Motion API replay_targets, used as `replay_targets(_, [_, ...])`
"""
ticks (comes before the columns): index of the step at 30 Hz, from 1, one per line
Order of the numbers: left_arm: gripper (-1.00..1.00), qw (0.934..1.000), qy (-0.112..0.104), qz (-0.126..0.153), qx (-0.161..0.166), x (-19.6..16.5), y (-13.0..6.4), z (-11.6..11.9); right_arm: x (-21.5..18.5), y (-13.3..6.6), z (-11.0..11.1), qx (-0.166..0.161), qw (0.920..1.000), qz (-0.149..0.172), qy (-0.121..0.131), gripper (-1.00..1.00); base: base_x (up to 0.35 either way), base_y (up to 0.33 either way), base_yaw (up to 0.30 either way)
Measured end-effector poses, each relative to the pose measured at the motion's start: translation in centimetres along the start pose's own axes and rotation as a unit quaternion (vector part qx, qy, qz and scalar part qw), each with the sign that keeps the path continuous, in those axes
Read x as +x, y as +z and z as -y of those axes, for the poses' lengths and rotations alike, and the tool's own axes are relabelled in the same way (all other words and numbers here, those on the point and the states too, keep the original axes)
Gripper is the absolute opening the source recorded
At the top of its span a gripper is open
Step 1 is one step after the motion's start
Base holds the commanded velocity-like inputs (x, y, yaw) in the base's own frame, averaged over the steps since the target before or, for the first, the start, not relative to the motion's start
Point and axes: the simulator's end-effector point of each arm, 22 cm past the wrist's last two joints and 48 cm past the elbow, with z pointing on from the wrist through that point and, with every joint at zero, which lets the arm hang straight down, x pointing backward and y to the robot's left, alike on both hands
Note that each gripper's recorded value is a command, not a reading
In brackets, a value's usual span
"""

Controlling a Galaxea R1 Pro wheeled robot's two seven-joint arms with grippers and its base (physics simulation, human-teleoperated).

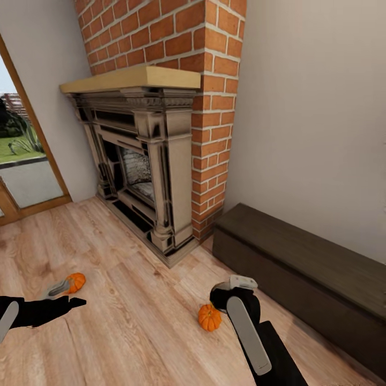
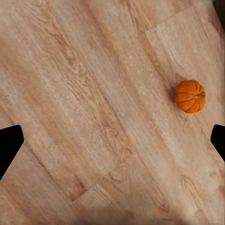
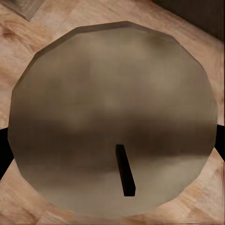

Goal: Place each of the two pumpkins and all three candles from the living room inside a cabinet in the living room (use any cabinet), then make sure every cabinet is closed, and position the cauldron so it is next to a table in the living room.

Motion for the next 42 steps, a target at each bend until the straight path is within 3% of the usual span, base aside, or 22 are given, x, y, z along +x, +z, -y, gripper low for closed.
replay_targets(3, [1.00,1.0000,0.000,0.001,0.000,-0.4,-0.6,0.3,-0.6,-0.3,0.7,-0.004,0.9997,-0.006,0.025,-1.00,0.000,0.000,-0.184])
replay_targets(9, [1.00,1.0000,0.001,0.005,0.001,-0.6,-0.8,0.4,-0.4,-0.6,0.1,-0.023,0.9988,-0.015,0.040,-1.00,0.000,0.000,-0.185])
replay_targets(42, [1.00,0.9997,0.009,0.022,0.010,-1.8,-2.8,1.7,-1.5,-2.6,-0.8,-0.042,0.9983,-0.005,0.041,-1.00,0.000,0.000,-0.167])
